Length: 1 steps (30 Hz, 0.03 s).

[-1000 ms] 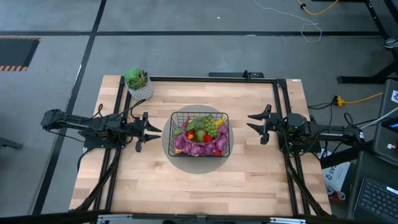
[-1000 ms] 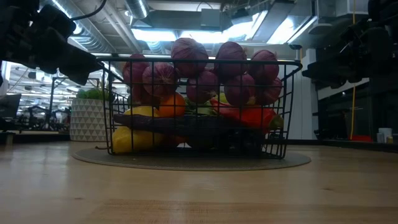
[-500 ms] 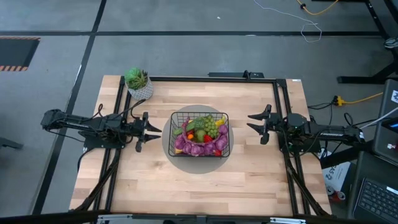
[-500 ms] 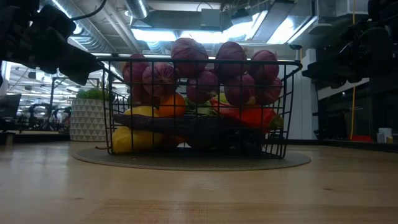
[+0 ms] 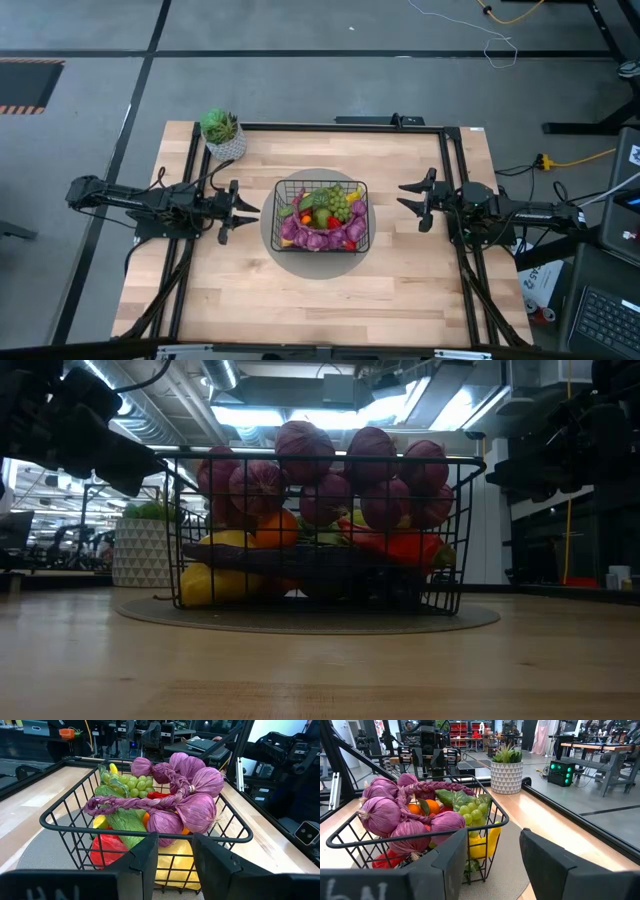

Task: Build produce basket
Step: Return to Home Position

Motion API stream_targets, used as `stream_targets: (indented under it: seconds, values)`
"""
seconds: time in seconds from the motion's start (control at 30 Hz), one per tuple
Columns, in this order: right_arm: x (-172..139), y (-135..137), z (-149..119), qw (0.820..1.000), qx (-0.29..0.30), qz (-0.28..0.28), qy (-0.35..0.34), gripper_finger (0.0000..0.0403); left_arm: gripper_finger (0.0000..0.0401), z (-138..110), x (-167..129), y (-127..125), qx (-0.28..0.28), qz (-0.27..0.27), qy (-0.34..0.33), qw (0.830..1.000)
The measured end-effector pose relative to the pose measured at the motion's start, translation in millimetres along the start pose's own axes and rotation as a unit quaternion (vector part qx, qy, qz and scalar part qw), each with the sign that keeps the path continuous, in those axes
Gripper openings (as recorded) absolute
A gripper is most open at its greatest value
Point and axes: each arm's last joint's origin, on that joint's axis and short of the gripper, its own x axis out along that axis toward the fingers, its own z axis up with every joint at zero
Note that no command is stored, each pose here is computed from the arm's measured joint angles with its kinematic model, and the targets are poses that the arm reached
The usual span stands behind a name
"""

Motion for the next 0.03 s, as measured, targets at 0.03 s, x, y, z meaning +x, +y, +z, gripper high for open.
stream_targets:
  seconds: [0.03]
  values:
    - [0.0,0.0,0.0,1.000,0.000,0.000,0.000,0.0184,0.0115,0.0,0.0,0.0,0.000,0.000,0.000,1.000]
